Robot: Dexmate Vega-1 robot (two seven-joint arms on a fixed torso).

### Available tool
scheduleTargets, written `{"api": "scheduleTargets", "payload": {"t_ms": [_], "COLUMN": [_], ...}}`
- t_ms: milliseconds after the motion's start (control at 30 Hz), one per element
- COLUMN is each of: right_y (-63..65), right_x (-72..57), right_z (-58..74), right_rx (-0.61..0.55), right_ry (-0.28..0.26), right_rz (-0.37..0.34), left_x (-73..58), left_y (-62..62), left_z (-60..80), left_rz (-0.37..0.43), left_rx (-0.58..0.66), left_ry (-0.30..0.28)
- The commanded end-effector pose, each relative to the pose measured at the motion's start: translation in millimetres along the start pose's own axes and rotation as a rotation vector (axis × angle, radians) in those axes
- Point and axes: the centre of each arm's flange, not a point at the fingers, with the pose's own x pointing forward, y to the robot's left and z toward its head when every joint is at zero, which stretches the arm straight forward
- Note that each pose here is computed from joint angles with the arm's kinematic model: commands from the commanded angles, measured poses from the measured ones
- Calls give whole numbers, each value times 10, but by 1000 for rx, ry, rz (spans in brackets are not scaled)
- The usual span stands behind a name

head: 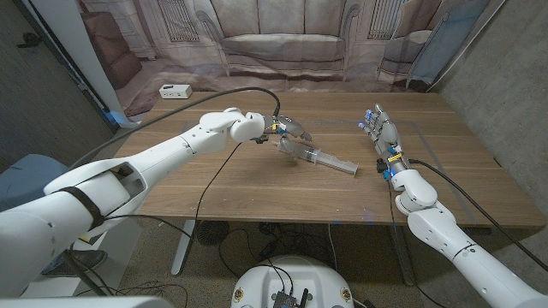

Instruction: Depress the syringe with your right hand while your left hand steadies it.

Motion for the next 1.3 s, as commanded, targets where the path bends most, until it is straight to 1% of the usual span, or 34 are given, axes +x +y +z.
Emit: {"api": "scheduleTargets", "payload": {"t_ms": [33,267,467,633,833,933,1133,1300], "right_y": [4,21,31,27,18,18,17,14], "right_x": [-11,-7,8,2,-7,-8,-5,5], "right_z": [-30,-47,-38,-38,-52,-60,-67,-62], "right_rx": [2,7,9,7,18,20,26,26], "right_ry": [7,10,2,-1,0,0,-1,-5], "right_rz": [1,3,2,-1,-7,-7,-6,-3], "left_x": [82,160,206,210,226,239,262,270], "left_y": [-102,-159,-173,-184,-220,-252,-313,-337], "left_z": [3,-3,-12,-20,-11,-5,-7,-4], "left_rz": [3,3,-8,19,8,16,12,11], "left_rx": [-20,-42,-62,-82,-51,-40,-40,-55], "left_ry": [3,-2,-1,11,22,26,31,29]}}
